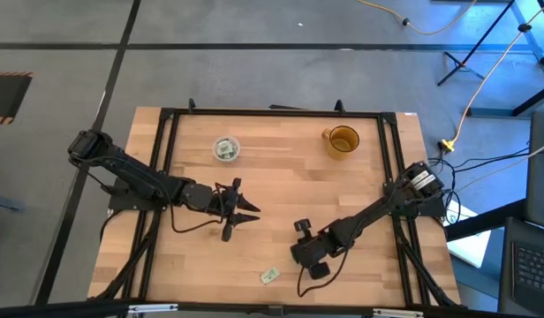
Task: Pick and place Stevia / Truvia into bins
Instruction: Put the truvia packet into the transparent container
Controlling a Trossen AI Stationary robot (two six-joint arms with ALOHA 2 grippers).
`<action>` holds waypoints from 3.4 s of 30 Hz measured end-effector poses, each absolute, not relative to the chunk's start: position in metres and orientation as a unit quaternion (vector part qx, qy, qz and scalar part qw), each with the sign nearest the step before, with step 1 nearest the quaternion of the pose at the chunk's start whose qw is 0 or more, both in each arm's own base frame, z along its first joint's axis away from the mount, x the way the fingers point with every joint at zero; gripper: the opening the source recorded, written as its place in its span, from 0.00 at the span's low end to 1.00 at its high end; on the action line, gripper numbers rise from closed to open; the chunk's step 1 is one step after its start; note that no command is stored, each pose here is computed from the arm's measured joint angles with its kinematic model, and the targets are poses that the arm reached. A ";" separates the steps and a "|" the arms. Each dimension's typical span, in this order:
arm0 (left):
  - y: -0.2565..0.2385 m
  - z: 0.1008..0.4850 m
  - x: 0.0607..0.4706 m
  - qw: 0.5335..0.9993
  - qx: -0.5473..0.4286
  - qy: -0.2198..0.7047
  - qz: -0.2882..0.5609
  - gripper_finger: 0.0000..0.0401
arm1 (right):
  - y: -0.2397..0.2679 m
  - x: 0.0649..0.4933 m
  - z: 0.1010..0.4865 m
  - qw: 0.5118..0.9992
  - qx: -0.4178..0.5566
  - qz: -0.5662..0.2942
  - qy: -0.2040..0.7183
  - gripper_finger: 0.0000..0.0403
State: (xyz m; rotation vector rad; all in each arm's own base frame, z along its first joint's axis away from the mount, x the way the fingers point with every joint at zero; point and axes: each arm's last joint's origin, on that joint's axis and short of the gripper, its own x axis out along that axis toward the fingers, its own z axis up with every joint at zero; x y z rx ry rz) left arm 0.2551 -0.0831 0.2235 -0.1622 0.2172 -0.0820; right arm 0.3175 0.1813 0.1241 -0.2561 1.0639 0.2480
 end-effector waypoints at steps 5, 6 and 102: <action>-0.081 0.224 0.256 0.986 -0.129 0.104 -0.006 0.25 | 0.180 0.320 0.143 0.844 -0.157 0.083 0.506 0.04; -0.079 0.224 0.256 0.985 -0.140 0.103 0.004 0.25 | 0.179 0.322 0.153 0.847 -0.172 0.060 0.500 0.04; 0.147 0.184 0.189 0.816 -0.325 0.345 0.332 0.18 | 0.065 0.246 0.235 0.853 -0.117 -0.320 0.394 0.29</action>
